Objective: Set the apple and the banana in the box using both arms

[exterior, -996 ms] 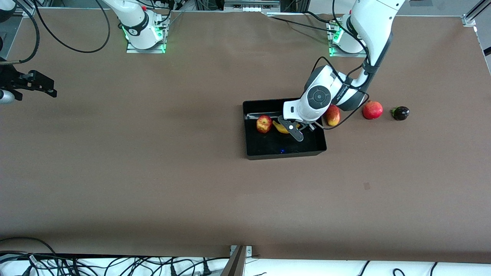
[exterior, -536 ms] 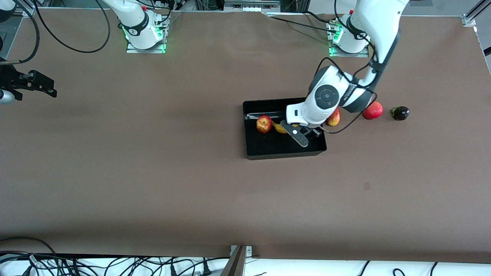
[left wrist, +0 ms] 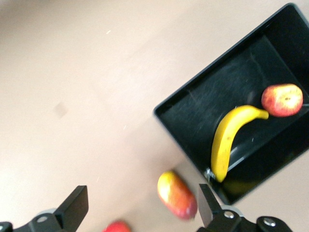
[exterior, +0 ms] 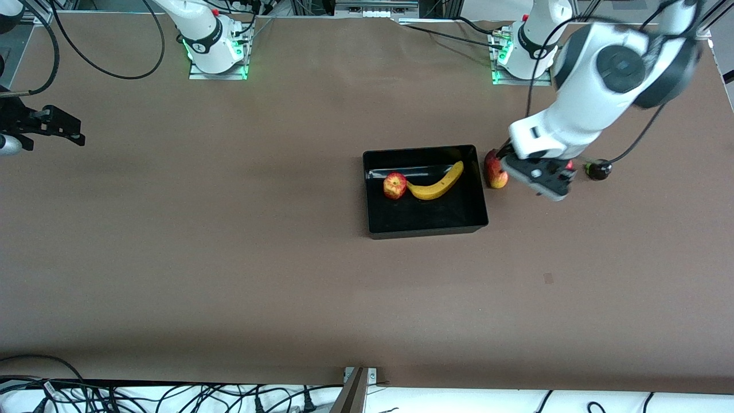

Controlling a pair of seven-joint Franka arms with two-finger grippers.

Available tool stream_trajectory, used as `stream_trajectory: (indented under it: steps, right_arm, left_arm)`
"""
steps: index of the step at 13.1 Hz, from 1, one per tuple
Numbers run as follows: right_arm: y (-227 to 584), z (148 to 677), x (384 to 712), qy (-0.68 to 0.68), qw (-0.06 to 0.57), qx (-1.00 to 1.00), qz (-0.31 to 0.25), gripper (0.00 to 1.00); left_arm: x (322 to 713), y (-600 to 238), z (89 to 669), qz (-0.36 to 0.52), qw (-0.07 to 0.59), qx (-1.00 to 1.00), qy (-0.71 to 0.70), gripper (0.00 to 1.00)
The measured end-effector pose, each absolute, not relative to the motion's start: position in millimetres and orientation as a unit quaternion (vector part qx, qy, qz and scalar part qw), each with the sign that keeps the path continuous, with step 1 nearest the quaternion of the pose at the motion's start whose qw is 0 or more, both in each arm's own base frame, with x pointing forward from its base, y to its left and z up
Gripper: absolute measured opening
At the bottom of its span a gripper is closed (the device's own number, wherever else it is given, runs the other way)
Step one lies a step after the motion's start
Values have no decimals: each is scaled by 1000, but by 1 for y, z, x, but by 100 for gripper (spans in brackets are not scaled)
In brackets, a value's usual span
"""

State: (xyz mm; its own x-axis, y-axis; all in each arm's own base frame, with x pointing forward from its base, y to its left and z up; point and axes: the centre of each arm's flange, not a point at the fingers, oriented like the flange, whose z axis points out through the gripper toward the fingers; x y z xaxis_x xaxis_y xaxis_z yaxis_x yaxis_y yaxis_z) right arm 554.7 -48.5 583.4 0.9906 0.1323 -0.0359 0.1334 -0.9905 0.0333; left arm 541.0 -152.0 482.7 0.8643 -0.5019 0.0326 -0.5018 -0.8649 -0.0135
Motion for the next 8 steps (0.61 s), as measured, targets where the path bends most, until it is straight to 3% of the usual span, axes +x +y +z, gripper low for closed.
stream_trajectory:
  steps: [4,8]
  right_arm:
    - [-49,583,555,67,18,997,-17,100]
    - [-49,583,555,67,18,997,-17,100]
  left_arm:
    - [526,-107,548,10,8,-986,169,100]
    - [536,-55,557,13,5,-995,97,100]
